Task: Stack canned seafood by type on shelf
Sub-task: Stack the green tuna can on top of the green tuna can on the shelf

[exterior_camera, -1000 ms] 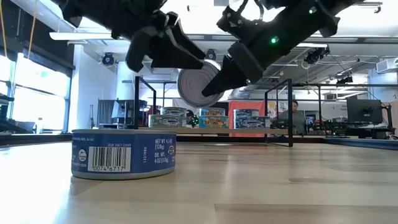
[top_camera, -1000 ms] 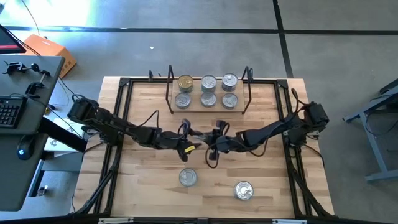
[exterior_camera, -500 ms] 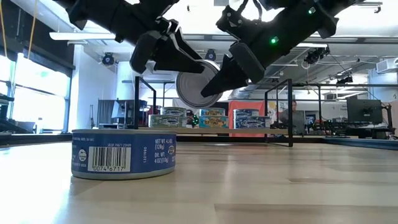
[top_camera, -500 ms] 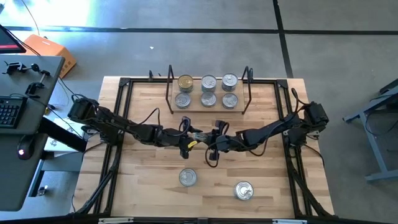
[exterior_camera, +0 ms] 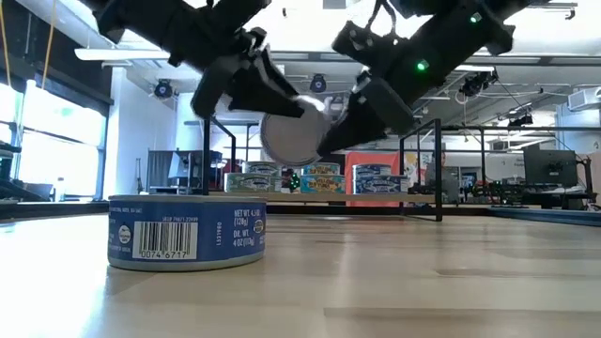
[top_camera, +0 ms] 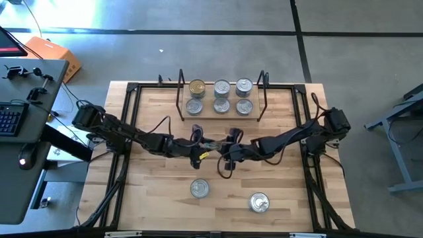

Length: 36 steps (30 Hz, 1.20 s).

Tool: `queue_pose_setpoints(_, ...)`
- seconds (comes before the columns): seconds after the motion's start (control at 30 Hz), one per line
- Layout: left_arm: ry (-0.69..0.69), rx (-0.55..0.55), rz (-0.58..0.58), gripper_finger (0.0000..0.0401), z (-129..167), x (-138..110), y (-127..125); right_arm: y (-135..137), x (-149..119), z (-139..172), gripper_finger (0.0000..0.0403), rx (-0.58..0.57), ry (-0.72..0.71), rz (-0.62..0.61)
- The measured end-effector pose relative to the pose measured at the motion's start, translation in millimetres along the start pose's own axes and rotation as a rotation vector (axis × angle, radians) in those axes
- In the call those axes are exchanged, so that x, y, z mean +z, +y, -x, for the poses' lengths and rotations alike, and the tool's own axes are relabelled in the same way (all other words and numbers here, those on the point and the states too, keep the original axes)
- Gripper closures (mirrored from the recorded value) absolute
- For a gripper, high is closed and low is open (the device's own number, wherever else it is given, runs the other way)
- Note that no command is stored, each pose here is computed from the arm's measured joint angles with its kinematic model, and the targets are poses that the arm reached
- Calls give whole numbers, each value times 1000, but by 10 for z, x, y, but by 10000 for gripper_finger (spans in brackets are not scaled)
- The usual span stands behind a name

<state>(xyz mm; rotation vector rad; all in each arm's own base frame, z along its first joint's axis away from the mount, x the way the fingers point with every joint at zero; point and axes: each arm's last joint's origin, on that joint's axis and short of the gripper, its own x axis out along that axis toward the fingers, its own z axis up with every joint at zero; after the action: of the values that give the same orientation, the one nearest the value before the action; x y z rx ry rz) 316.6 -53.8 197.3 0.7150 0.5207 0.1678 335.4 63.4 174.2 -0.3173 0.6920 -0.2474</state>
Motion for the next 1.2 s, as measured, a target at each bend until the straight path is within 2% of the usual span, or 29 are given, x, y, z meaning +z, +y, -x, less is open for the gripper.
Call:
queue_pose_setpoints(0.1, 103, 109, -83, 280, 46, -29, 23, -59, -77, 79, 175, -84, 92, -59)
queue_pose_setpoints(0.23, 285, 304, -192, 280, 42, -113, 120, -117, -135, 182, 166, -219, 150, -127)
queue_pose_setpoints(0.33, 372, 375, -207, 280, -42, -229, 305, -116, -167, 201, 165, -280, 161, -147)
queue_pose_setpoints(0.6, 484, 363, -170, 280, -262, -644, 761, -65, -161, 229, 163, -274, 150, -150)
queue_pose_setpoints(0.83, 551, 344, -189, 276, -306, -844, 939, -47, -159, 239, 163, -270, 147, -147)
queue_pose_setpoints(1.03, 574, 291, -154, 207, -306, -927, 932, -47, -159, 239, 163, -270, 147, -145)
queue_pose_setpoints(1.2, 557, 268, -103, 185, -306, -936, 913, -47, -159, 239, 163, -270, 147, -144)
